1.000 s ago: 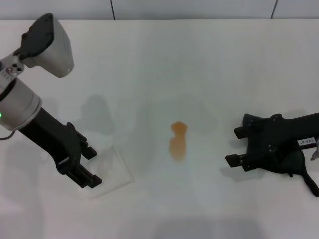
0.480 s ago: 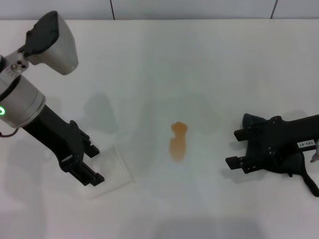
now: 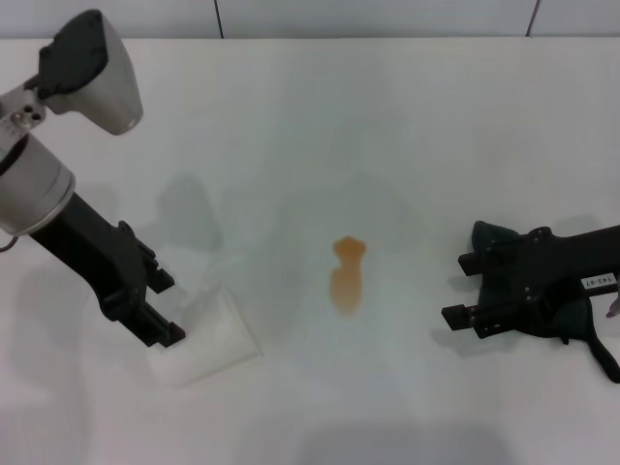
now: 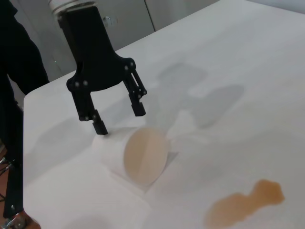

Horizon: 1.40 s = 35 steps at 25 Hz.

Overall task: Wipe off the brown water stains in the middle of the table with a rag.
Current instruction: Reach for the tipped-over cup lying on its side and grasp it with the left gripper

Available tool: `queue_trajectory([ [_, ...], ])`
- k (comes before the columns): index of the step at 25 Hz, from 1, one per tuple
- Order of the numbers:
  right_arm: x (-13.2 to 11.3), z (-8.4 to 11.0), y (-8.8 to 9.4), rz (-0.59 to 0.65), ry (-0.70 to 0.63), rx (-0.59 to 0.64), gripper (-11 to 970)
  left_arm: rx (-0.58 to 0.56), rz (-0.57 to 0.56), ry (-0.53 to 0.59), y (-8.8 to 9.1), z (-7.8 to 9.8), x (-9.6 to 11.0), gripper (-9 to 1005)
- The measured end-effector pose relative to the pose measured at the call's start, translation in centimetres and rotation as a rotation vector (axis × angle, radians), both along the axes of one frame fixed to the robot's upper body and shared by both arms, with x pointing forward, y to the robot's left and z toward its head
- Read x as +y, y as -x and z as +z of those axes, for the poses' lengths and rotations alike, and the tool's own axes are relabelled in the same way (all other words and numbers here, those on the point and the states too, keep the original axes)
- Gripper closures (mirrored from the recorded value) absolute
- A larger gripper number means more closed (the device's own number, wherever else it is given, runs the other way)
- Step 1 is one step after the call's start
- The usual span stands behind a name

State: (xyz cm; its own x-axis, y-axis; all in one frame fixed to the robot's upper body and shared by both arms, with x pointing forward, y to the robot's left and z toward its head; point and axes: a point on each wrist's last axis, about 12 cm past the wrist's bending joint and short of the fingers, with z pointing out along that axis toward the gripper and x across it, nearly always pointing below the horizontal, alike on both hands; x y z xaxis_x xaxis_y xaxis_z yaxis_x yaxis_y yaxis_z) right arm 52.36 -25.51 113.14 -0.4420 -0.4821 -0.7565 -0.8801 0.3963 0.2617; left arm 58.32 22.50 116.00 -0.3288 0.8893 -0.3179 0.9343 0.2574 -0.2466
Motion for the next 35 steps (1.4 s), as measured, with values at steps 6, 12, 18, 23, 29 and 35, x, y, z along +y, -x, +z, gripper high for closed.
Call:
queue_trajectory([
  [6, 0.0, 0.1, -0.1, 0.001, 0.000, -0.003, 132, -0.017, 0.002, 0.007, -0.3, 0.3, -0.2, 265],
  [12, 0.1, 0.3, -0.2, 0.003, 0.000, -0.012, 132, -0.021, -0.011, 0.016, -0.3, 0.3, -0.7, 267],
  [18, 0.1, 0.4, -0.3, 0.002, -0.001, -0.016, 132, -0.028, -0.014, 0.032, -0.4, 0.3, -1.0, 269],
  [23, 0.1, 0.4, -0.3, 0.001, -0.002, -0.017, 133, -0.022, -0.019, 0.053, -0.3, 0.1, -1.3, 271],
  [29, 0.0, 0.5, -0.3, -0.001, -0.003, -0.018, 133, -0.016, -0.018, 0.055, -0.1, 0.0, -1.3, 273],
  [35, 0.0, 0.5, -0.3, -0.005, -0.005, -0.017, 133, -0.014, -0.018, 0.054, -0.1, -0.1, -1.2, 275],
])
